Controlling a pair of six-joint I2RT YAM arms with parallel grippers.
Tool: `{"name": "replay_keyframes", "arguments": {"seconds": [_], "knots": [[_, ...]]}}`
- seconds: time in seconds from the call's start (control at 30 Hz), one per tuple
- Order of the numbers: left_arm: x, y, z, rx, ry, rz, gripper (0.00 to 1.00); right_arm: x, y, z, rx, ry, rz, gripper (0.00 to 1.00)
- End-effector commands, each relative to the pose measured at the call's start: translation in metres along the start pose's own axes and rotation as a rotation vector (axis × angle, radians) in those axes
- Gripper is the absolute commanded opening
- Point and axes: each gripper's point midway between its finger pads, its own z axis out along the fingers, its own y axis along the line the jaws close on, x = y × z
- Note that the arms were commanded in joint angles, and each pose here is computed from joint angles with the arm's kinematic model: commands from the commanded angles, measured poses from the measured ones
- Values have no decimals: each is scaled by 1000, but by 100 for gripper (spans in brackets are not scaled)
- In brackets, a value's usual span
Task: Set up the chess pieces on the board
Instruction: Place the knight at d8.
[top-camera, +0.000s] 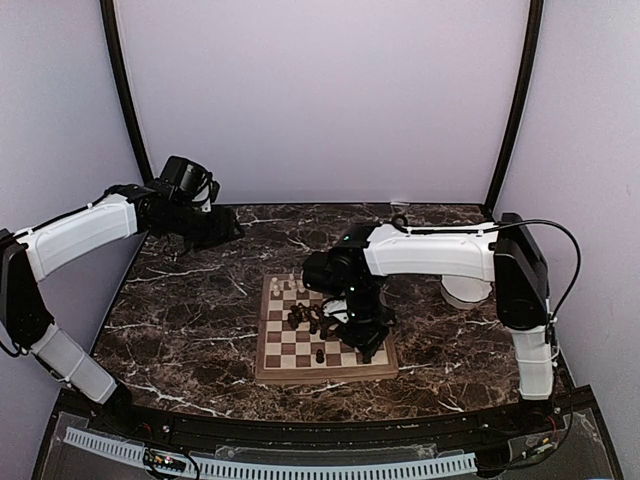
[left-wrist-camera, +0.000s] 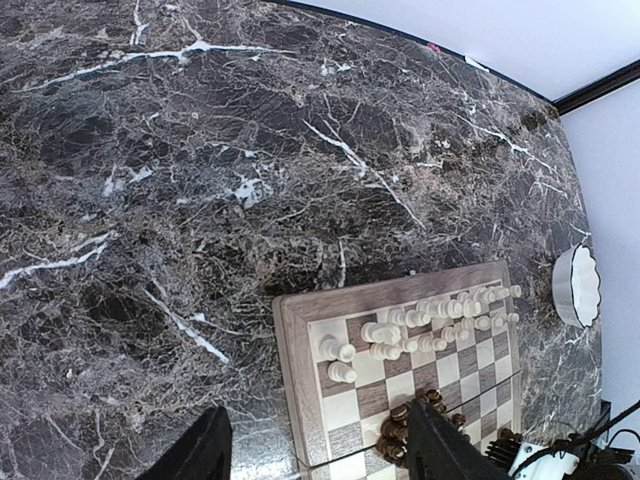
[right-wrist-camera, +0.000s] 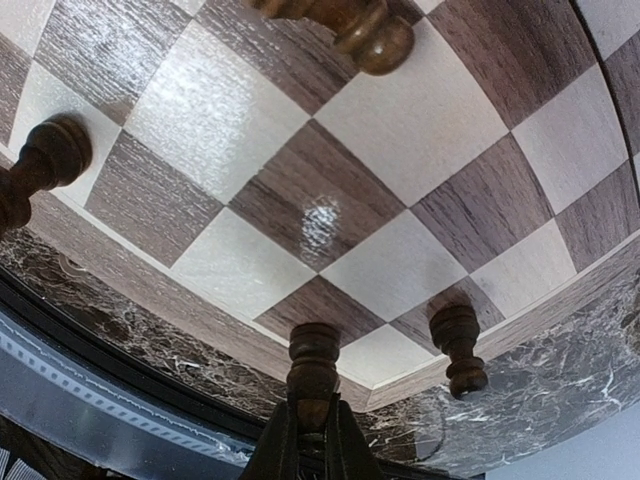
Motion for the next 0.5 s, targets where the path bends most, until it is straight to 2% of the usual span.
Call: {"name": "replay_keyframes", "arguments": {"seconds": [0.0, 0.3, 0.47], "knots": [[1, -3, 0, 20, -1, 0, 62, -6, 2, -4, -14, -13, 2, 8], [2, -3, 0, 25, 6, -1, 62, -8, 2, -6, -16, -23, 0, 8], [3, -4, -1, 27, 7, -2, 61, -8, 0, -5, 4, -22, 4, 12]]}}
